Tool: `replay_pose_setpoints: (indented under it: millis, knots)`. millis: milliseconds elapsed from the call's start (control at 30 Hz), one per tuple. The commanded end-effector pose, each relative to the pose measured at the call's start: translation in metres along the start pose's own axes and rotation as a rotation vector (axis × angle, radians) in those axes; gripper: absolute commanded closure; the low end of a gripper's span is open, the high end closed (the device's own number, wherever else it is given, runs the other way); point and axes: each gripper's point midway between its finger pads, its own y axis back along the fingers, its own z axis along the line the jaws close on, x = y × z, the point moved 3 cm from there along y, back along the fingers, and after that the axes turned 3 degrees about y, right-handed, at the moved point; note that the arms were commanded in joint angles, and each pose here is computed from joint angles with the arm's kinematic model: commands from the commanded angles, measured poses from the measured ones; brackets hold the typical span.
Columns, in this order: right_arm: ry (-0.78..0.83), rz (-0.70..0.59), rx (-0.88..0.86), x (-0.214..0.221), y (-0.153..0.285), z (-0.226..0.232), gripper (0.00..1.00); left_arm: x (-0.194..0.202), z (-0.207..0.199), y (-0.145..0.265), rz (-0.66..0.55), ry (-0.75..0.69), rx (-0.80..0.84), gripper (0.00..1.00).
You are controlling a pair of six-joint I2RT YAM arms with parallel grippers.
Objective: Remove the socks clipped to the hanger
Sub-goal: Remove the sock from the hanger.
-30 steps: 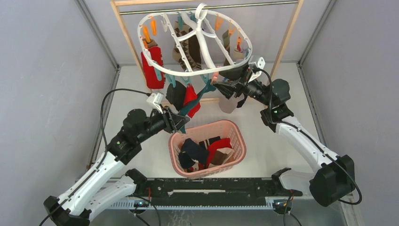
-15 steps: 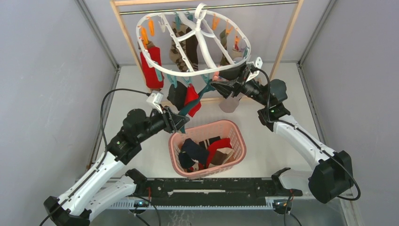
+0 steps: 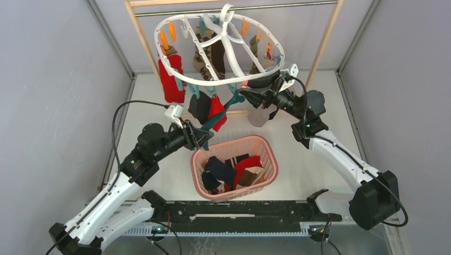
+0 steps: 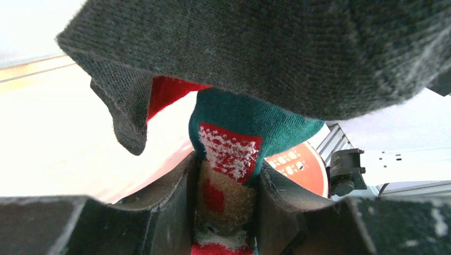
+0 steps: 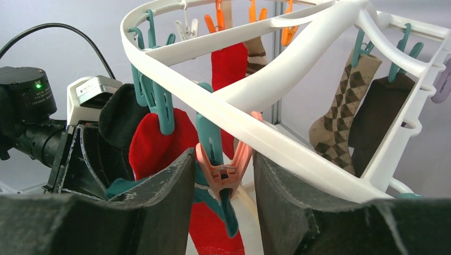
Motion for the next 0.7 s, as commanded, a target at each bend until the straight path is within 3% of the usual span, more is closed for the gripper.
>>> replay_pose_setpoints:
  millis: [0, 267, 500, 667]
  knots:
    - [0.054, -0.099, -0.007, -0.038, -0.001, 0.009, 0.51, -0.023, -0.02, 0.008, -0.061, -0.018, 0.062, 0.56]
    - [0.049, -0.102, -0.014, -0.043, -0.002, 0.012, 0.7, -0.021, -0.019, 0.007, -0.056, -0.018, 0.063, 0.57]
    - [0.041, -0.073, -0.021, -0.039, -0.004, 0.012, 1.0, -0.02, -0.019, 0.007, -0.056, -0.017, 0.07, 0.57]
    - [0.023, -0.037, -0.014, -0.031, -0.006, 0.011, 1.0, -0.02, -0.021, 0.008, -0.055, -0.014, 0.081, 0.57]
